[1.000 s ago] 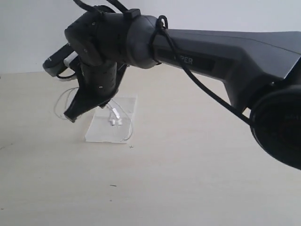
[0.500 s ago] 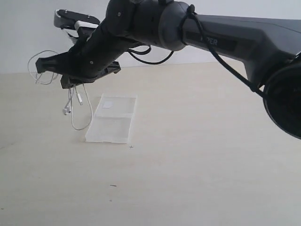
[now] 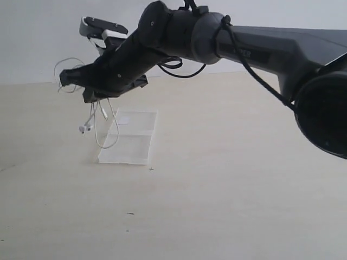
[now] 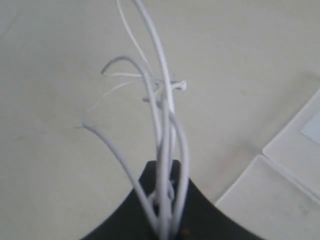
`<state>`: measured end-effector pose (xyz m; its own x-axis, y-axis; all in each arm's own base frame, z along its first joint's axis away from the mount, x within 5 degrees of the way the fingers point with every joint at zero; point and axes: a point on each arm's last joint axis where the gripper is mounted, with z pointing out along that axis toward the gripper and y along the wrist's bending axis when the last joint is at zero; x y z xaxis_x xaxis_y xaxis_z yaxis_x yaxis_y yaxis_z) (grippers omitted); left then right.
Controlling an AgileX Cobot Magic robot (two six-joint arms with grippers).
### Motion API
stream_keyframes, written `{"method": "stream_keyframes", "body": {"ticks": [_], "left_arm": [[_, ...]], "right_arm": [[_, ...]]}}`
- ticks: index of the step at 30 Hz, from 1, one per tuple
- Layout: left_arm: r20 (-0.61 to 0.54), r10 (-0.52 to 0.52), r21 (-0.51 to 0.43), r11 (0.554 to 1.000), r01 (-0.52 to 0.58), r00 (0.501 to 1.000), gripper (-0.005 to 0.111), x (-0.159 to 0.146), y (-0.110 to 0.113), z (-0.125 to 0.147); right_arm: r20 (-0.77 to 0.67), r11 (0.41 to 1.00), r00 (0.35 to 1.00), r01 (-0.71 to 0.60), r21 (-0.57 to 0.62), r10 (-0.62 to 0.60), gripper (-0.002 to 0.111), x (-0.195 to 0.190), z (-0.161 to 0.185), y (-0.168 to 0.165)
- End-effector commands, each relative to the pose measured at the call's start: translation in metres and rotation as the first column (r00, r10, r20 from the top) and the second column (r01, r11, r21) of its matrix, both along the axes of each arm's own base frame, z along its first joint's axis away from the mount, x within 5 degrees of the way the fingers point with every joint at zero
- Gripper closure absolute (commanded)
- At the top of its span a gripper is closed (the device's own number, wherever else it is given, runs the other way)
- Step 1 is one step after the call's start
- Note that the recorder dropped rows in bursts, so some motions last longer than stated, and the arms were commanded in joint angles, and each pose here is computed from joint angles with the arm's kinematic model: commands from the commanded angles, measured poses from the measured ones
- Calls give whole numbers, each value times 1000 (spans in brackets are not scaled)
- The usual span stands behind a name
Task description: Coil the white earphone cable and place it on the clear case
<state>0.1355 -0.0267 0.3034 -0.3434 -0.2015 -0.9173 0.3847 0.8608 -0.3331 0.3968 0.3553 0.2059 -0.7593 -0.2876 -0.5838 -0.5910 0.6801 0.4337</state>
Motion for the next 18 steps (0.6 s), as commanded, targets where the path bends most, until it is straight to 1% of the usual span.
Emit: {"method": "stream_keyframes", "body": {"ticks": [1,5,8,14,18], "left_arm": [[1,15,-10,1000,-15,1000,54,0,1,-1],[3,33,-7,999,-33,999,54,1,2,-1],[6,50,-4,999,-50,999,54,2,4,0],[6,53,-3,999,-53,999,54,2,4,0],[6,53,-3,999,-53,999,54,2,4,0]], "right_arm": [[24,995,1000,6,-102,-4,108,8,-22,-6],[3,984,997,74,-161,-74,108,15,-26,-19],[-31,980,992,116,-160,-122,108,19,-27,-25],[-52,979,992,104,-176,-115,108,17,-31,-25],[-100,974,991,66,-215,-89,108,11,-28,-28]]}}
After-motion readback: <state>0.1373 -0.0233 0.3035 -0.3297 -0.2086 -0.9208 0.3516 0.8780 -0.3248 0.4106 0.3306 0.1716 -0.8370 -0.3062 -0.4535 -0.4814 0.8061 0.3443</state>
